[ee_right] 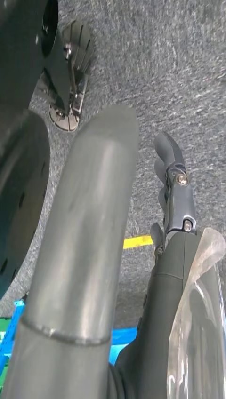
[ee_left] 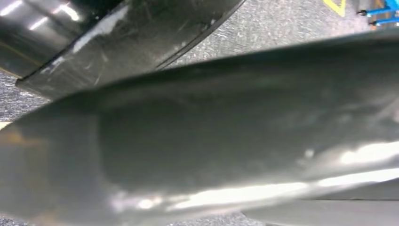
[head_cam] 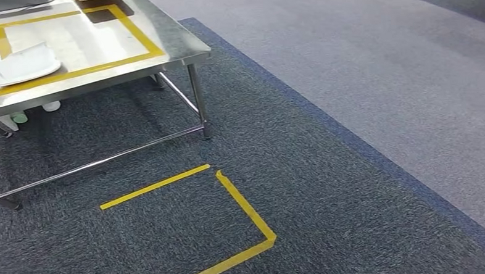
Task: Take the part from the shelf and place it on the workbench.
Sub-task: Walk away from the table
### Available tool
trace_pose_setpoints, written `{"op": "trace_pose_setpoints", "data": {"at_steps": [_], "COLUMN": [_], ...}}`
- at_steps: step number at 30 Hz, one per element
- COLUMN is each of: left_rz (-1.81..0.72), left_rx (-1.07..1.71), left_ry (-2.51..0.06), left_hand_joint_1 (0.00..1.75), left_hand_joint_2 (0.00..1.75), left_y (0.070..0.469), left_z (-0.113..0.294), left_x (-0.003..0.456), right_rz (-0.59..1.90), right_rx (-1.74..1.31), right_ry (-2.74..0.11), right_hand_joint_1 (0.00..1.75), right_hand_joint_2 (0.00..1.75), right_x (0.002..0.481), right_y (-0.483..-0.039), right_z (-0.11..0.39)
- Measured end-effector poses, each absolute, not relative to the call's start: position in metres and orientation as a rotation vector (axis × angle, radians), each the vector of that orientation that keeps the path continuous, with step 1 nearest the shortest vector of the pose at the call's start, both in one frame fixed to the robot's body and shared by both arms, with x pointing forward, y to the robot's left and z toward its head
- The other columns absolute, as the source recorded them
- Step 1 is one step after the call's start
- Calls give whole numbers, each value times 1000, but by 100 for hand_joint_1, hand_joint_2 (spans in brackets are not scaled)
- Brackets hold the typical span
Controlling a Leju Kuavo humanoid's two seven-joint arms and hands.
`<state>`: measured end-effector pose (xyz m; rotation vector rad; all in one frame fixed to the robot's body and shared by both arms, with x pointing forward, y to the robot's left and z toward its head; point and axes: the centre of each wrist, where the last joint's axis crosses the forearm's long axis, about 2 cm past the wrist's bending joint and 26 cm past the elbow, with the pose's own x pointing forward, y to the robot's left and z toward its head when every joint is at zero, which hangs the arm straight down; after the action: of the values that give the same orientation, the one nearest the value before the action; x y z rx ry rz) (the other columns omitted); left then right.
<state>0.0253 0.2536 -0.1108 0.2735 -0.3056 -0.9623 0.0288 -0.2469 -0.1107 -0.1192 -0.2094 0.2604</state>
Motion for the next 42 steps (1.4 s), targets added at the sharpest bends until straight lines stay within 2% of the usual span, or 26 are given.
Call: {"op": "trace_pose_setpoints", "data": {"at_steps": [42], "left_rz": [-1039], "left_rx": [250], "left_ry": [-269], "left_hand_joint_1": [0], "left_hand_joint_2": [0], "left_y": [255], "left_z": [-111], "left_x": [25], "right_rz": [129], "right_rx": [-15], "right_ry": [-204], "right_hand_joint_1": [0], "right_hand_joint_2": [0], "right_x": [35], "right_y": [-246], "right_z": [-110]}}
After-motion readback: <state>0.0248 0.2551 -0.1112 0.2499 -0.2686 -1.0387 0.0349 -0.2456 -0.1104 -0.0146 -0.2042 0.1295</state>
